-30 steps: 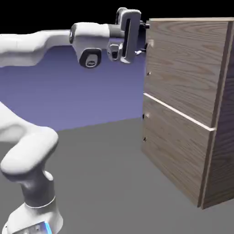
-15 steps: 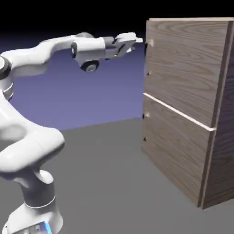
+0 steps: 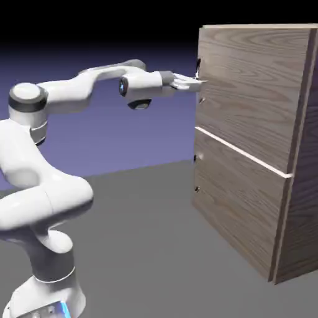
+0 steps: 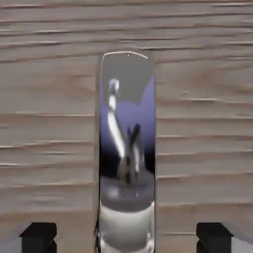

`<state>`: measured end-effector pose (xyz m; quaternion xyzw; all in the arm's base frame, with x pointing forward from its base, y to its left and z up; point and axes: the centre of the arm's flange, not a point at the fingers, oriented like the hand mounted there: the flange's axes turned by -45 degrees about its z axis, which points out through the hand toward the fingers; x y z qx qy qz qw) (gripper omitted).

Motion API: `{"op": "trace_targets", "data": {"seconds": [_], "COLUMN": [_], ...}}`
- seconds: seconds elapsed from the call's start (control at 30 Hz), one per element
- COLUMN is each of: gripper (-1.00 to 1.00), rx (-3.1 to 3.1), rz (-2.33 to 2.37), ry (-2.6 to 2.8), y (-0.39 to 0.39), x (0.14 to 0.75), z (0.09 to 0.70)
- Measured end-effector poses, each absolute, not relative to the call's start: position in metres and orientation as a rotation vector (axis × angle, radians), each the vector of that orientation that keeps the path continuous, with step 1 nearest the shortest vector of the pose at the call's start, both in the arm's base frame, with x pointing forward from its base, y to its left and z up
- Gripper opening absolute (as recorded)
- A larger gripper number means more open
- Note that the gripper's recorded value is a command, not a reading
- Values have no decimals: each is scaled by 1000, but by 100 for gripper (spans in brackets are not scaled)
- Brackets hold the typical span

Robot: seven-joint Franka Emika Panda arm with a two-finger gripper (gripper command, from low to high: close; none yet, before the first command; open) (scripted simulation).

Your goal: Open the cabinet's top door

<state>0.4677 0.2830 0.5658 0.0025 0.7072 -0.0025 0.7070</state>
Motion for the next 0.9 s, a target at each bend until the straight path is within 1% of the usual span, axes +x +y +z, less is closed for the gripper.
{"op": "trace_targets", "data": {"seconds": [0.5, 0.7, 0.9], "gripper": [-100, -100, -100], "rx": [-215, -316, -438], "rz": [217, 312, 438], "ry": [1559, 1548, 1527], "y": [226, 189, 136], "x": [349, 301, 249], "z": [566, 566, 566]}}
